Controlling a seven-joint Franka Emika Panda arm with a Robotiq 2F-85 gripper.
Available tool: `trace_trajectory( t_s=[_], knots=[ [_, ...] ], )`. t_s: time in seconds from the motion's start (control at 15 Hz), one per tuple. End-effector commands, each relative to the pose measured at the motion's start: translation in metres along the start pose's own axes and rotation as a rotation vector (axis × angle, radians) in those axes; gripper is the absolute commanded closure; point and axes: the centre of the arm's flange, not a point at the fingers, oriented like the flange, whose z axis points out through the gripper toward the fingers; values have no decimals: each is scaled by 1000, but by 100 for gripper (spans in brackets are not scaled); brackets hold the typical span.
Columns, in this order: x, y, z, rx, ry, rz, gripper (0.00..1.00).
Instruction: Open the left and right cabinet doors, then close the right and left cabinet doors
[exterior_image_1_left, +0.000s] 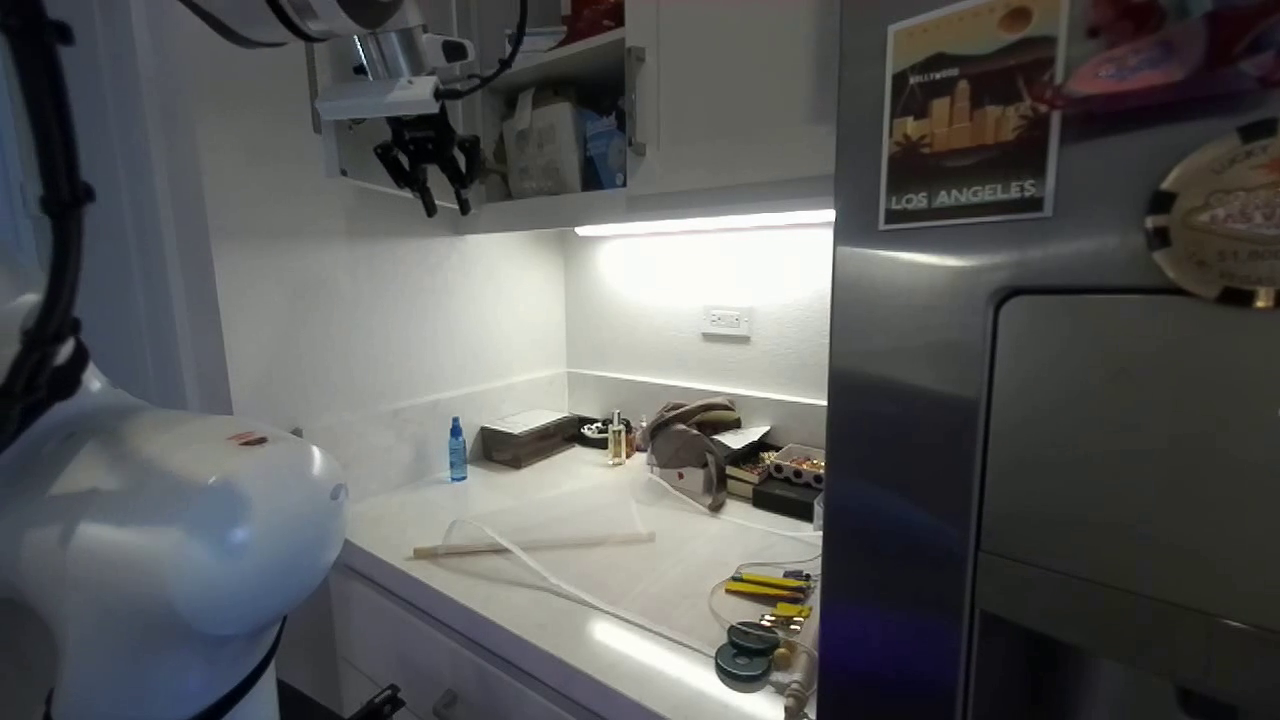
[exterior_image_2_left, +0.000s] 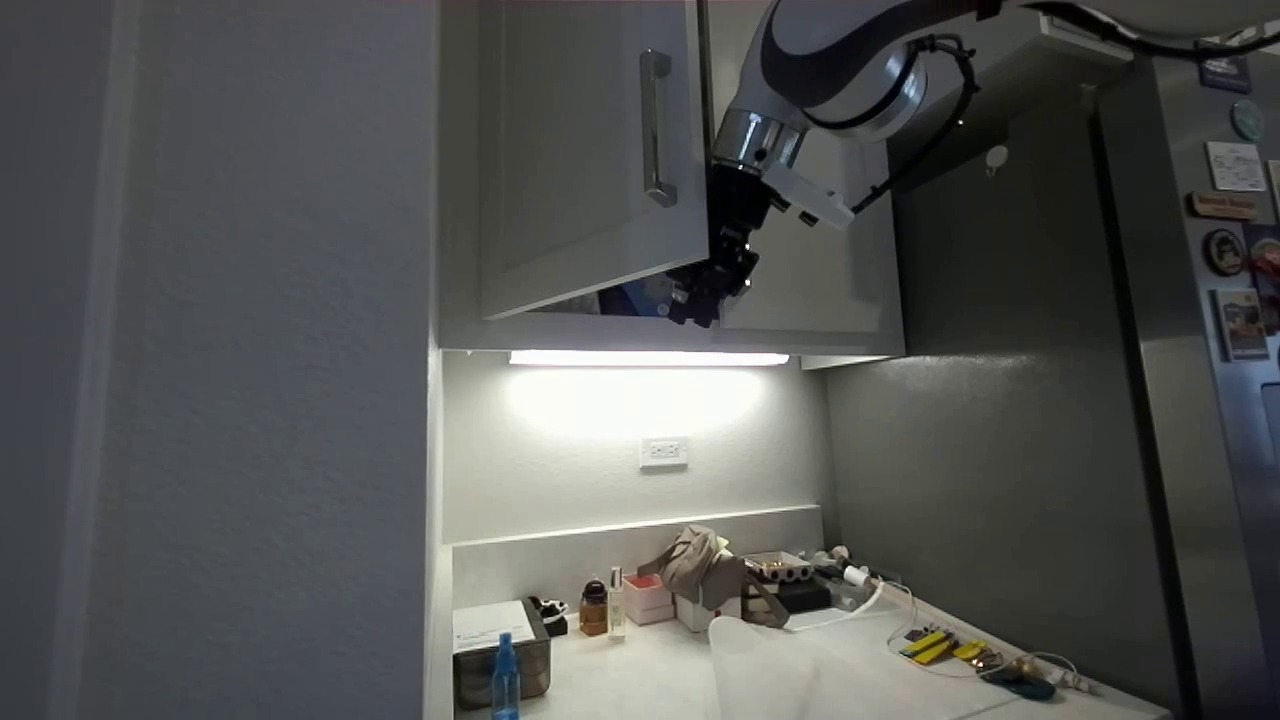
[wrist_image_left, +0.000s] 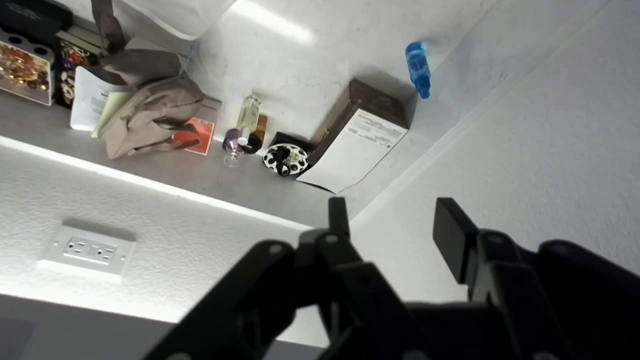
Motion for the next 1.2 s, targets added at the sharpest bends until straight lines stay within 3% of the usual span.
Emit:
trace_trajectory(
  t_s=[0.0,0.2,0.47,0.73,1.0,1.13],
  knots=[
    [16,-5,7,-21,54,39,81],
    [20,-7,-2,18,49,63,100],
    [15,2,-29,75,95,91,100],
    [-10,35,-57,159,146,187,100],
    [-36,96,-75,388,200,296,100],
    [-33,115,-78,509,216,311,100]
  ],
)
